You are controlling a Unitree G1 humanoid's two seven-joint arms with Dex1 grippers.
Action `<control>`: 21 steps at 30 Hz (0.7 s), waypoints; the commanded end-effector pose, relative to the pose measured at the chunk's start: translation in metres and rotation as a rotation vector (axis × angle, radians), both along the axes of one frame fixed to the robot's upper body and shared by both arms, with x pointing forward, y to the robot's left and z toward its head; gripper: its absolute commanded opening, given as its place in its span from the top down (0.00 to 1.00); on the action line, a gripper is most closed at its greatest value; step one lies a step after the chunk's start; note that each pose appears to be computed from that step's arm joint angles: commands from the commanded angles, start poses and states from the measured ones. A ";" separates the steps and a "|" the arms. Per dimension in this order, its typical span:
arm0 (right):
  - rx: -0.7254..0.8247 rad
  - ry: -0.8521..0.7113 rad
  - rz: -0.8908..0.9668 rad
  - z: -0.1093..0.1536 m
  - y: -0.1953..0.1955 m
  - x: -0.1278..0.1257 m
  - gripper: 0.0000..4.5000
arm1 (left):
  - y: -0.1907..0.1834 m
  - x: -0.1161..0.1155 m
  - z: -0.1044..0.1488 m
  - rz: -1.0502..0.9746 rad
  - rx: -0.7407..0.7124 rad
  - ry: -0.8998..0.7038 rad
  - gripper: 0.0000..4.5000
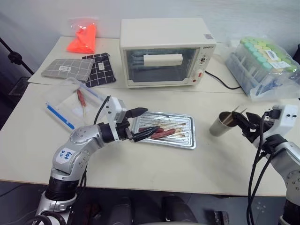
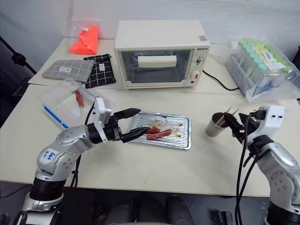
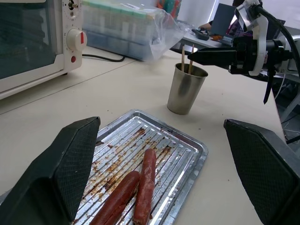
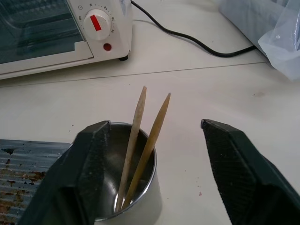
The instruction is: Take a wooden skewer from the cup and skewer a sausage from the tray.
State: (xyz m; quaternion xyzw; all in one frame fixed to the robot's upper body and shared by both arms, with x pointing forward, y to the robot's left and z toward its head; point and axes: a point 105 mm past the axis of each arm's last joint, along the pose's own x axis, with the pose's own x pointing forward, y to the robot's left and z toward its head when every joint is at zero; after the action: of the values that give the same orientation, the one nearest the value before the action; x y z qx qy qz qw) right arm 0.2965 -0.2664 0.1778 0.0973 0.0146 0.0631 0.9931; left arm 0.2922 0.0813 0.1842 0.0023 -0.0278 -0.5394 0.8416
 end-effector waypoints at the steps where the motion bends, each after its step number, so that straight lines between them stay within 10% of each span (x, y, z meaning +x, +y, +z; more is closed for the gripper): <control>1: 0.013 -0.052 -0.003 0.011 0.001 0.002 0.59 | -0.001 -0.001 0.009 -0.010 -0.005 -0.042 0.00; 5: 0.017 -0.051 -0.005 0.011 0.001 0.000 0.82 | 0.001 0.001 0.011 -0.002 -0.004 -0.049 0.00; 21: 0.009 -0.138 -0.015 0.053 0.004 -0.005 0.99 | -0.004 0.009 0.021 -0.007 -0.014 -0.078 0.00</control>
State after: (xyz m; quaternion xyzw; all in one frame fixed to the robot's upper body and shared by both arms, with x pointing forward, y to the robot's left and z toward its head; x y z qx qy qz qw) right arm 0.3012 -0.2622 0.1972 0.1162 -0.0050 0.0574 0.9916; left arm 0.3018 0.0795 0.1953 0.0087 -0.0421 -0.5369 0.8425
